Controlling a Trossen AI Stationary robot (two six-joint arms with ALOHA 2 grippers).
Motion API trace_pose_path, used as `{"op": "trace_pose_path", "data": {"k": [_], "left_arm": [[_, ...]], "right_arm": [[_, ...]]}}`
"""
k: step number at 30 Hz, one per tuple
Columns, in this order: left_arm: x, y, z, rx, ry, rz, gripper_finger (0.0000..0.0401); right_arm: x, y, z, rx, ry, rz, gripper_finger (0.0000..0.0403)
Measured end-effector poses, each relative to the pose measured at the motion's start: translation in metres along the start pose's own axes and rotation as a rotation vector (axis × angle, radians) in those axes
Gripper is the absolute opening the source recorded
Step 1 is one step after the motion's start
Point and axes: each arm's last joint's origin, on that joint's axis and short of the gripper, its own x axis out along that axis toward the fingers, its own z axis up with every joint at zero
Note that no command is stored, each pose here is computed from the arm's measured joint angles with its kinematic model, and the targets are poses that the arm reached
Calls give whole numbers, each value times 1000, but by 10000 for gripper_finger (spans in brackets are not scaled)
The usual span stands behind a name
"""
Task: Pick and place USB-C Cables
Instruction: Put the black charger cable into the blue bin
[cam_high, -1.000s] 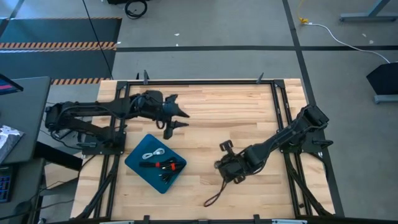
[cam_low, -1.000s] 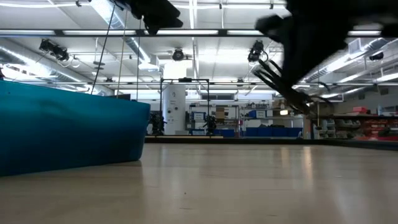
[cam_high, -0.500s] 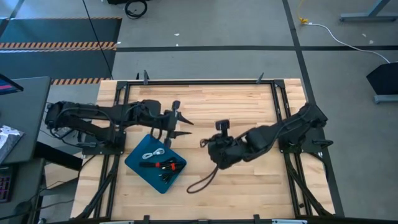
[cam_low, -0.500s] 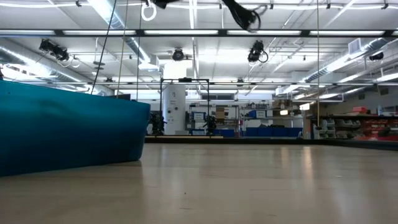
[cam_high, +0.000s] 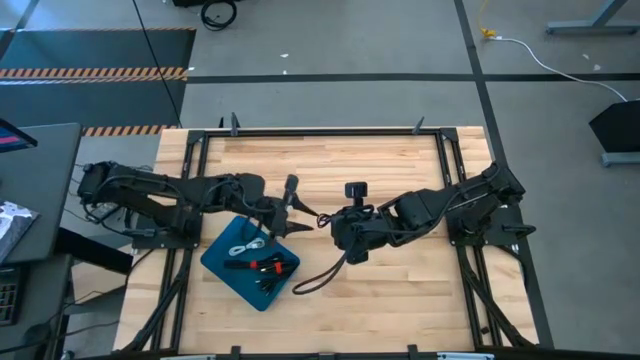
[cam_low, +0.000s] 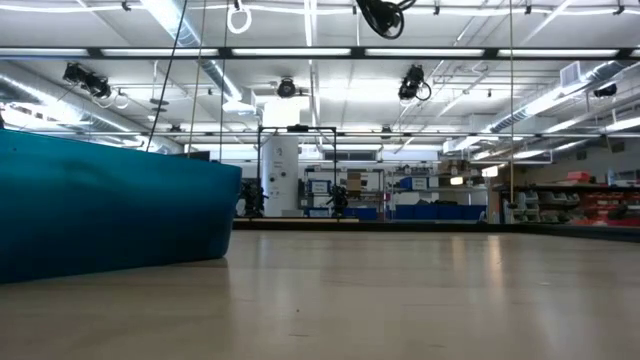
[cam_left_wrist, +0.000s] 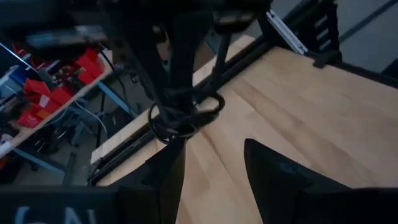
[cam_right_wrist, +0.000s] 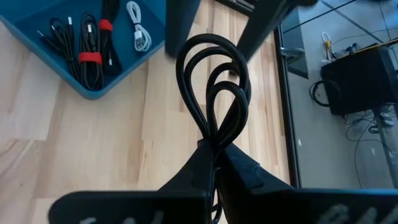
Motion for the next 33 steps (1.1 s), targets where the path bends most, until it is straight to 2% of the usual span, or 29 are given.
{"op": "trace_pose_path", "data": {"k": [6, 11, 22, 25, 29, 33], "left_arm": [[17, 0, -8, 38, 17, 24, 172], [17, 3, -4, 23, -20, 70, 175], [18, 6, 1, -86, -80, 97, 242], [18, 6, 2, -113, -89, 101, 250], [18, 7, 3, -146, -103, 108, 241], [18, 8, 1, -152, -75, 146, 205]], "right_arm": [[2, -3, 0, 6, 6, -6, 17], [2, -4, 0, 10, 8, -7, 17], [6, -9, -1, 19, 20, -27, 17], [8, -12, -1, 25, 24, -32, 17], [9, -14, -1, 26, 26, -37, 17], [9, -14, -1, 23, 27, -38, 17]]}}
